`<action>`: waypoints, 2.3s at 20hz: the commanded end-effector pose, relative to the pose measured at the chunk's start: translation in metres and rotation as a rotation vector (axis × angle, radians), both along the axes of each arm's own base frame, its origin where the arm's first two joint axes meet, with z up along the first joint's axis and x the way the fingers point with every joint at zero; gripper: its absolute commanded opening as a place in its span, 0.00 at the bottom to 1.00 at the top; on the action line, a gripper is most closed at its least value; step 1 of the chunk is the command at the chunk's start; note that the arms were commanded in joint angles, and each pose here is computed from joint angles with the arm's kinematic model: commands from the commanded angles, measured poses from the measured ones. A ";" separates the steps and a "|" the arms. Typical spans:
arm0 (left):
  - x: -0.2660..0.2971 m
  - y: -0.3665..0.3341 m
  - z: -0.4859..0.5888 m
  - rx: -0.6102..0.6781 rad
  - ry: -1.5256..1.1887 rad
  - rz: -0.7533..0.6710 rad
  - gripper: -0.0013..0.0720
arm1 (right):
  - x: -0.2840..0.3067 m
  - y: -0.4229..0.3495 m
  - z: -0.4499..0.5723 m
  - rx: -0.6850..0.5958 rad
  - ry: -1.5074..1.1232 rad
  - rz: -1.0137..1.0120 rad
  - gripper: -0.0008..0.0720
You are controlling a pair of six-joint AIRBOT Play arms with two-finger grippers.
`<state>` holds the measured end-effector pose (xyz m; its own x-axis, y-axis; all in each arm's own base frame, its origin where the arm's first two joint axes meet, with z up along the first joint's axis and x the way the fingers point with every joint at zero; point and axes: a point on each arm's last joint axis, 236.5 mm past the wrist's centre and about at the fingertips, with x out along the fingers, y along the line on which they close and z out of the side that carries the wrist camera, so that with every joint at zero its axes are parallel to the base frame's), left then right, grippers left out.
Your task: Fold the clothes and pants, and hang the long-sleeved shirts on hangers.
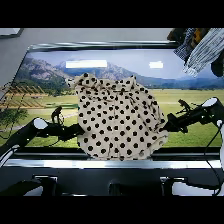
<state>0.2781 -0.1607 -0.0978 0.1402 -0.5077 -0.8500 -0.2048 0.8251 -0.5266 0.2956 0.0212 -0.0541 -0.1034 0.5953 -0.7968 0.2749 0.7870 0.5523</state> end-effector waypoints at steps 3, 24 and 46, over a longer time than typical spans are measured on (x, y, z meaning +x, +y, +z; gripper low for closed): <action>0.002 -0.018 -0.007 -0.079 0.050 0.045 0.04 | 0.003 0.012 0.013 0.058 -0.026 -0.002 0.05; -0.023 0.028 0.676 -0.103 -1.662 0.002 0.04 | -0.083 0.043 0.675 -0.288 -2.108 -0.322 0.04; 0.246 0.024 0.196 0.059 -0.488 0.043 0.04 | 0.281 0.072 0.164 0.029 -0.577 -0.357 0.05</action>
